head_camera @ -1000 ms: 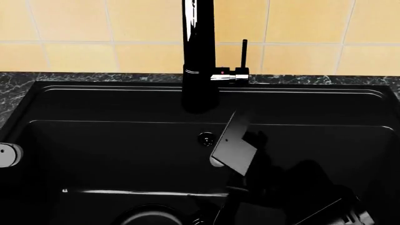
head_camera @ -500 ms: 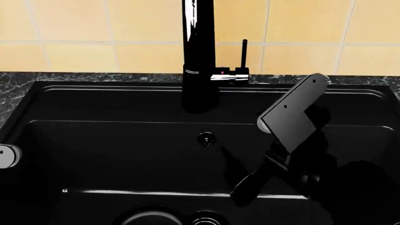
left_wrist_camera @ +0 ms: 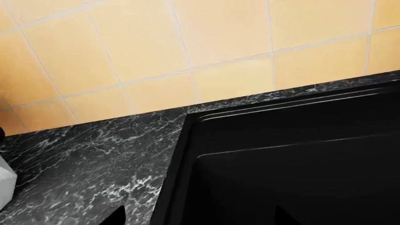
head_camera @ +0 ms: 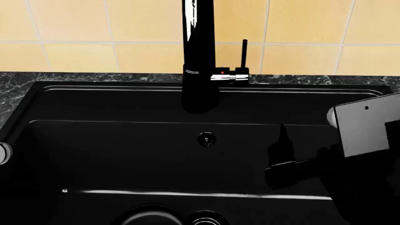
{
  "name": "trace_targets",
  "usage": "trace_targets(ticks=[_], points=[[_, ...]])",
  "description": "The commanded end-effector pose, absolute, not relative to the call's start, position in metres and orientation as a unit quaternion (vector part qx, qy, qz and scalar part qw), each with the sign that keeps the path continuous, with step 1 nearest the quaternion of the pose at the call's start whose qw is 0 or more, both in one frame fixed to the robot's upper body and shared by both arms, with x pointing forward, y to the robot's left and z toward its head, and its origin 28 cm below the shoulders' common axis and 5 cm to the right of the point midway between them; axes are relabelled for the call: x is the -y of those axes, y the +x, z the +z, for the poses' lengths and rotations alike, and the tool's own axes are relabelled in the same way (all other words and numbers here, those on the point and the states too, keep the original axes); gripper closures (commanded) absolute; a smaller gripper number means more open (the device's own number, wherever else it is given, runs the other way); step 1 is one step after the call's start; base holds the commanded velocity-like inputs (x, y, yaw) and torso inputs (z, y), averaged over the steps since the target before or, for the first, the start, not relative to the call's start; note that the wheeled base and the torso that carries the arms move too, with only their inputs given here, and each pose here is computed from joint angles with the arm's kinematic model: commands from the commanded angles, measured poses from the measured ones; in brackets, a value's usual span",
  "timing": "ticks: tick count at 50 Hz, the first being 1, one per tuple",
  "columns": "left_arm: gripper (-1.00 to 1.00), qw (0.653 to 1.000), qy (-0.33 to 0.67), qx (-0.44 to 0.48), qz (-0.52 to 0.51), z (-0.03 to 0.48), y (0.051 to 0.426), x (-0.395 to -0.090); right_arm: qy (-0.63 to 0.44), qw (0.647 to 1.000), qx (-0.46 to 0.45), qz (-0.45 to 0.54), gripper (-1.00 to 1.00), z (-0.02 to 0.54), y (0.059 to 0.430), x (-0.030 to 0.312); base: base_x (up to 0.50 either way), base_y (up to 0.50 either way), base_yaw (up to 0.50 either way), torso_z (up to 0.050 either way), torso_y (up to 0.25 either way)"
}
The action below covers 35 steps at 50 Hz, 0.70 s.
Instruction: Pick the pan and sponge and place them into the sink. Then turn on the water.
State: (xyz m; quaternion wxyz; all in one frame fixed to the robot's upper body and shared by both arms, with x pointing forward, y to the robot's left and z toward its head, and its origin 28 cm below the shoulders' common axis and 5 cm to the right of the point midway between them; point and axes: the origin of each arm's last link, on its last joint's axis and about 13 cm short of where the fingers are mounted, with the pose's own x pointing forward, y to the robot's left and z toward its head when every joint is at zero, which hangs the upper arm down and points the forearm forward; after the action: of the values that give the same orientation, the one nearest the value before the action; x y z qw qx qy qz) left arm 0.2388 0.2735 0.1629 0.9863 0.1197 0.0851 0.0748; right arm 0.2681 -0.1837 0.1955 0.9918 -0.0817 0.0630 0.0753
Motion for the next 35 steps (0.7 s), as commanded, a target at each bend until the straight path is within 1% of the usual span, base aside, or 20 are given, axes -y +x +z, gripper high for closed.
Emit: trace_targets(ticks=[1,4,11,12,18,23,35], points=[[-1.0,0.987,0.113,-0.074,0.093,0.177,0.233,-0.281,-0.051,0.996,-0.068,-0.005,-1.0,0.198,0.244,0.185,0.0,0.0,0.0,0.0,0.0],[-1.0,0.985,0.11,-0.074,0.111,0.183,0.227,-0.285,-0.052,0.997,-0.063,-0.018,-1.0,0.201,0.243,0.186,0.0,0.0,0.0,0.0,0.0],[-1.0,0.981,0.094,-0.089,0.144,0.189,0.216,-0.292,-0.065,0.996,-0.063,-0.013,-1.0,0.204,0.239,0.181,0.0,0.0,0.0,0.0,0.0],[-1.0,0.981,0.074,-0.101,0.148,0.188,0.214,-0.294,-0.071,0.995,-0.064,-0.01,-1.0,0.204,0.239,0.18,0.0,0.0,0.0,0.0,0.0],[-1.0,0.976,0.059,-0.123,0.172,0.183,0.202,-0.307,-0.076,0.995,-0.064,-0.01,-1.0,0.206,0.239,0.18,0.0,0.0,0.0,0.0,0.0],[-1.0,0.968,0.055,-0.136,0.204,0.187,0.193,-0.327,-0.077,0.995,-0.064,-0.013,-1.0,0.208,0.235,0.182,0.0,0.0,0.0,0.0,0.0],[-1.0,0.957,0.045,-0.154,0.24,0.193,0.197,-0.347,-0.08,0.995,-0.067,-0.007,-1.0,0.206,0.24,0.18,0.0,0.0,0.0,0.0,0.0]])
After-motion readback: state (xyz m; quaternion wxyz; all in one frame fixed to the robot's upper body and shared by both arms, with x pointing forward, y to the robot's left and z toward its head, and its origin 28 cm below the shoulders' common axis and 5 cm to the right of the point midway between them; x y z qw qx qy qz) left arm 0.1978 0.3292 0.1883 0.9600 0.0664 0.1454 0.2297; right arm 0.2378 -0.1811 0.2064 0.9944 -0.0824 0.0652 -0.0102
